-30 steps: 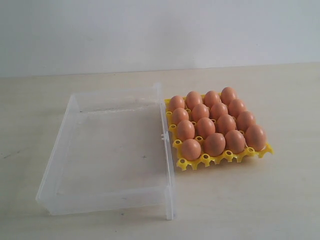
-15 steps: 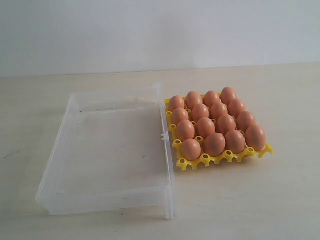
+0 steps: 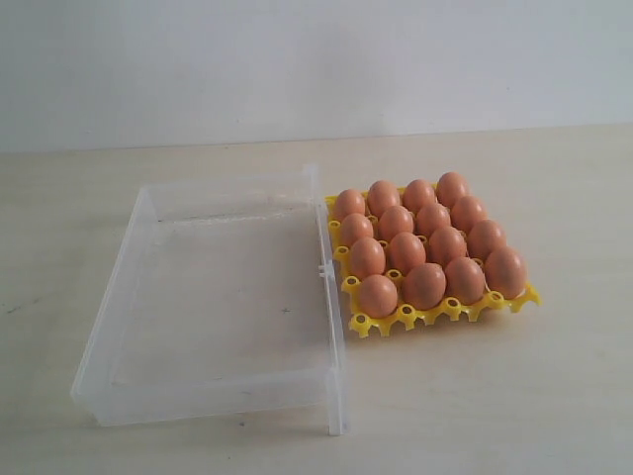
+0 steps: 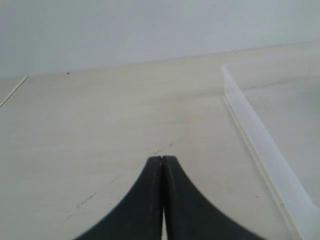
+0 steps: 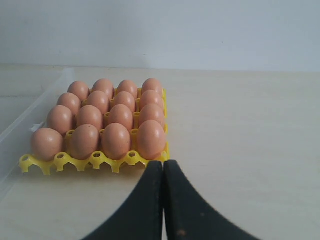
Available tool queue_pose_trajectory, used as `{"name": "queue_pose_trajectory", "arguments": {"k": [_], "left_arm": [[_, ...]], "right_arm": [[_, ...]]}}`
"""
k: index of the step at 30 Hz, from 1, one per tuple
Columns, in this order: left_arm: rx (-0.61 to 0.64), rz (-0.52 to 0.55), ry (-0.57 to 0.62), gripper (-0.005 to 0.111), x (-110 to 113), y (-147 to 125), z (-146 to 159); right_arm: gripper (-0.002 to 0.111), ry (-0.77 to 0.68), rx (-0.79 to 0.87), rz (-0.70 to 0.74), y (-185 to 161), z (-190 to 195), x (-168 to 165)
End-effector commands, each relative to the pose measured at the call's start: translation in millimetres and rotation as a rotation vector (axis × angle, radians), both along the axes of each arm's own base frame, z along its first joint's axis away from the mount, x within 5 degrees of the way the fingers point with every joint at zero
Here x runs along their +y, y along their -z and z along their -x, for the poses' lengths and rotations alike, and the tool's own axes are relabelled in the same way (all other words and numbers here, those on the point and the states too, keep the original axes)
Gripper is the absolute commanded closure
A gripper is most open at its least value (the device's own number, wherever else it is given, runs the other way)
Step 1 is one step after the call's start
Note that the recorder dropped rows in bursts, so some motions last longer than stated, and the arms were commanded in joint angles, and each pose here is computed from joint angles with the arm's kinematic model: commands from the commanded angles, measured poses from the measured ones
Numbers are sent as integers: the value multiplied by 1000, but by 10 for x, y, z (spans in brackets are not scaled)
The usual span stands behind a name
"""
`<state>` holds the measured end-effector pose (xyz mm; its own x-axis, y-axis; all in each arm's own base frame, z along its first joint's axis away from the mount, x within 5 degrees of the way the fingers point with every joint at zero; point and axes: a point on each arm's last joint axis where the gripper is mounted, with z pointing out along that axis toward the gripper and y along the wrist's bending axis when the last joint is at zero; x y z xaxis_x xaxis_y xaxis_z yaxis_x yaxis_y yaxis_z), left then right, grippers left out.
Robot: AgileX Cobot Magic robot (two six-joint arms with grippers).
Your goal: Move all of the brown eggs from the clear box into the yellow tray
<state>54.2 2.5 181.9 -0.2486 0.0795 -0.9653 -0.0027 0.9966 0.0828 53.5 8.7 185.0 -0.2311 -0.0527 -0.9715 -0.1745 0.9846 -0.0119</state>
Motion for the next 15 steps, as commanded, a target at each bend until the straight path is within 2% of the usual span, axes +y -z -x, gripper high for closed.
{"name": "queue_pose_trajectory", "arguments": {"k": [1, 15], "left_arm": [[-21, 7, -1, 107, -1, -27, 2], [-21, 7, -1, 107, -1, -27, 2]], "right_arm": [[108, 5, -14, -7, -1, 0, -2], [108, 25, -16, 4, -1, -2, -15]]}}
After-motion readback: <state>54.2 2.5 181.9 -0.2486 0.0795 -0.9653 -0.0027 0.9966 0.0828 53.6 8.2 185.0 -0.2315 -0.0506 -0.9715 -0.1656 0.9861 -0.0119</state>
